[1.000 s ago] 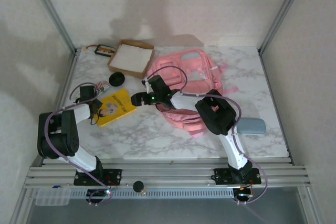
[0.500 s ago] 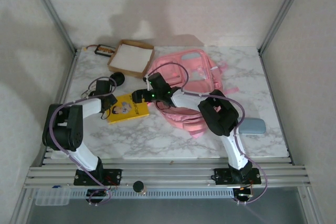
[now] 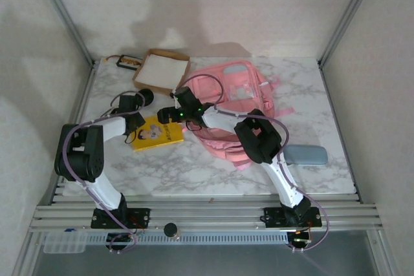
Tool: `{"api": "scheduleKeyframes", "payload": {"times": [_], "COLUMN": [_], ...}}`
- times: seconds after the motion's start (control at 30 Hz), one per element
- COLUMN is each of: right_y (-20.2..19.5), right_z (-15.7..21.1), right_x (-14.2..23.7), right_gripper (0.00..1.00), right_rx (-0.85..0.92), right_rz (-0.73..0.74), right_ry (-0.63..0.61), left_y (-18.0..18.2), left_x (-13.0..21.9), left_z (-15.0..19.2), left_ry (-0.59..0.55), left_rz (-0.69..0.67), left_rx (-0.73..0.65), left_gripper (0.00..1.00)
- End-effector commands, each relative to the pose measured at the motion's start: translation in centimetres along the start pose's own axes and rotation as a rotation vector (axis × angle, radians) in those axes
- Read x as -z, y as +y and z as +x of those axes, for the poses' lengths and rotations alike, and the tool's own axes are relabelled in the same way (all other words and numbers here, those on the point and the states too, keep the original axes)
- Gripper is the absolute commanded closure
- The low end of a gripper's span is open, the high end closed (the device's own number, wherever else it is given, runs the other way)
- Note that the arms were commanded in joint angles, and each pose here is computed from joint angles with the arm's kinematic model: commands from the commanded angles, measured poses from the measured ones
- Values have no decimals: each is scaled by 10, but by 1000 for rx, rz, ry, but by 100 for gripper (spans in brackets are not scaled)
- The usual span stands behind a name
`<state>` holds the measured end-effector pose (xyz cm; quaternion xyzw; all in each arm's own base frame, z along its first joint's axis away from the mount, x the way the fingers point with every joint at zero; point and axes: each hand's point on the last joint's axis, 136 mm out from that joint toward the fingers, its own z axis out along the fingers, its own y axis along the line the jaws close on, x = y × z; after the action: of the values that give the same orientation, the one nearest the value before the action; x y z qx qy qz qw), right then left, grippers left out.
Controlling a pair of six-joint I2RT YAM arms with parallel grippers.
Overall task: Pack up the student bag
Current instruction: Rotate the book at the middle-left of the table.
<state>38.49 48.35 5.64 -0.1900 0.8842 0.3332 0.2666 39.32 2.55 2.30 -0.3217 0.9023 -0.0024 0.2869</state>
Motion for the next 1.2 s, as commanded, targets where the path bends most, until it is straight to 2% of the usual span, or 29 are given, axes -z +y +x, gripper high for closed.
{"api": "scheduleKeyframes", "payload": {"times": [0.0, 0.17, 0.27, 0.4, 0.47, 0.6, 0.7, 0.8, 1.0, 1.17], "right_y": [11, 39, 51, 35, 33, 30, 31, 29, 32, 47], "right_z": [69, 102, 90, 65, 59, 55, 54, 55, 69, 86], "right_x": [6, 37, 59, 65, 55, 33, 18, 9, -3, -2], "right_gripper": [11, 12, 10, 10, 10, 14, 16, 21, 22, 26], "right_rx": [-69, -55, -64, -42, -12, 33, 64, 70, 79, 74], "right_rz": [-8, 11, 20, 46, 30, -4, -38, -54, -101, -177], "right_ry": [159, 174, 142, 85, 95, 132, 172, 200, 256, 318], "left_y": [-2, 0, 0, 10, 24, 43, 63, 76, 69, 53], "left_x": [-7, -1, 20, 60, 72, 89, 91, 92, 80, 73], "left_z": [6, -25, -44, -49, -37, 8, 43, 64, 96, 101], "left_ry": [59, 10, -18, -65, -54, -3, 31, 54, 136, 180], "left_rz": [11, -17, 16, 41, 18, 54, 62, 49, 141, 212], "left_rx": [-32, -18, 37, 84, 126, 220, 286, 306, 380, 373], "left_gripper": [45, 41, 39, 30, 29, 25, 26, 26, 27, 30]}}
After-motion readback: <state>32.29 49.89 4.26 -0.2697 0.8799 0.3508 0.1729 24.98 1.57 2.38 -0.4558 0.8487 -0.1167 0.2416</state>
